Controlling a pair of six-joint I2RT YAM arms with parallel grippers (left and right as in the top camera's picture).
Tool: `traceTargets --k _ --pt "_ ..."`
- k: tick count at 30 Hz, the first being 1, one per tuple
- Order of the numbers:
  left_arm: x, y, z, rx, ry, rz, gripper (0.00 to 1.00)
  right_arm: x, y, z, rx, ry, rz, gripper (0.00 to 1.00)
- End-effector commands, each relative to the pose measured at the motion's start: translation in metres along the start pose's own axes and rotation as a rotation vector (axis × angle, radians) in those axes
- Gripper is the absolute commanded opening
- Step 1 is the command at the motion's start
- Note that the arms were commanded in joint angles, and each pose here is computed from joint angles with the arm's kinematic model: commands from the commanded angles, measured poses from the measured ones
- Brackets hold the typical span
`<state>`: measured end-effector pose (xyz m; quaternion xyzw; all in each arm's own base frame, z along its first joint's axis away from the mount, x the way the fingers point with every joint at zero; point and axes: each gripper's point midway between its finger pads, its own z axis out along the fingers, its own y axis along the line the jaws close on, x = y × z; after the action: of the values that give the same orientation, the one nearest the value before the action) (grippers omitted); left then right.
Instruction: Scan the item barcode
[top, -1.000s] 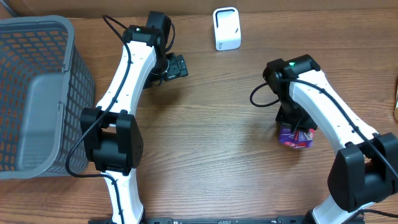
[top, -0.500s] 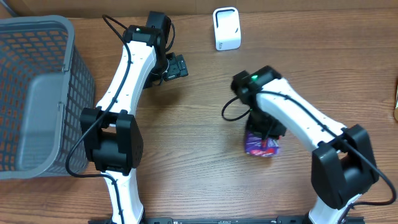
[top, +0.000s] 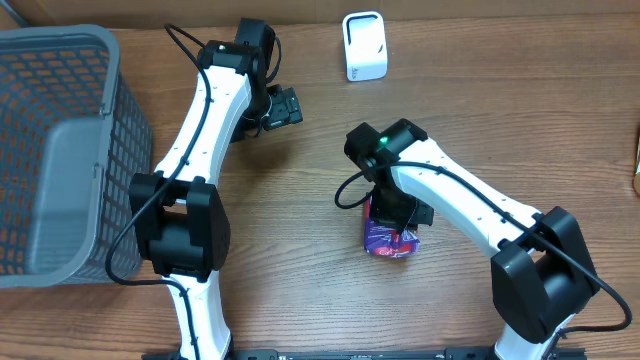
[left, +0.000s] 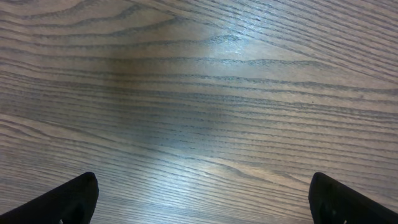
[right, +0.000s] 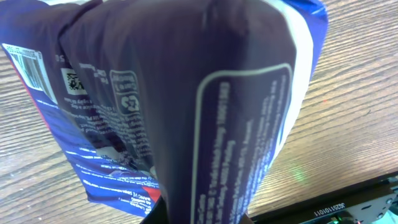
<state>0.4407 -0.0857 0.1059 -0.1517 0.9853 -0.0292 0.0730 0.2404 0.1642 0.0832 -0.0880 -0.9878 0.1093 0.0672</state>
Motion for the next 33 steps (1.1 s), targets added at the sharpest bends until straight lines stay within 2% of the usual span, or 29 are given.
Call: traceTargets --k 1,12,17,18,20,21,23,25,27,29,33 --pt "0.0 0.0 -0.003 -0.008 -0.011 0.008 1.0 -0.011 0.001 -0.013 -0.022 -0.023 0.013 0.05" --pt "-0.004 -0.004 -0.003 0.011 -0.029 -0.018 1.0 -0.025 -0.01 -0.018 -0.021 -0.036 0.033 0.05" --pt "0.011 -0.028 -0.005 0.146 0.06 -0.046 1.0 -0.025 -0.01 -0.018 -0.022 -0.037 0.033 0.06" --pt "0.015 -0.036 -0.007 0.197 0.086 -0.044 0.96 -0.026 -0.01 -0.018 -0.025 -0.039 0.034 0.07" --pt "0.028 -0.056 -0.01 0.301 0.149 0.003 0.74 -0.028 -0.008 -0.018 -0.033 -0.047 0.035 0.07" --pt "0.037 -0.066 -0.012 0.353 0.178 0.049 0.68 -0.029 -0.007 -0.018 -0.038 -0.052 0.035 0.08" --pt "0.056 -0.079 -0.009 0.401 0.235 0.118 0.66 -0.031 -0.005 -0.018 -0.045 -0.06 0.037 0.08" --pt "0.073 -0.081 0.003 0.386 0.274 0.151 0.43 -0.033 -0.003 -0.018 -0.051 -0.066 0.038 0.08" --pt "0.094 -0.086 0.022 0.393 0.322 0.17 0.15 -0.034 -0.002 -0.019 -0.056 -0.071 0.039 0.08" --pt "0.111 -0.094 0.034 0.445 0.366 0.177 0.04 -0.034 -0.002 -0.019 -0.062 -0.065 0.018 0.08" --pt "0.138 -0.111 0.049 0.552 0.437 0.162 0.04 -0.033 -0.001 -0.018 -0.076 -0.052 0.019 0.08"
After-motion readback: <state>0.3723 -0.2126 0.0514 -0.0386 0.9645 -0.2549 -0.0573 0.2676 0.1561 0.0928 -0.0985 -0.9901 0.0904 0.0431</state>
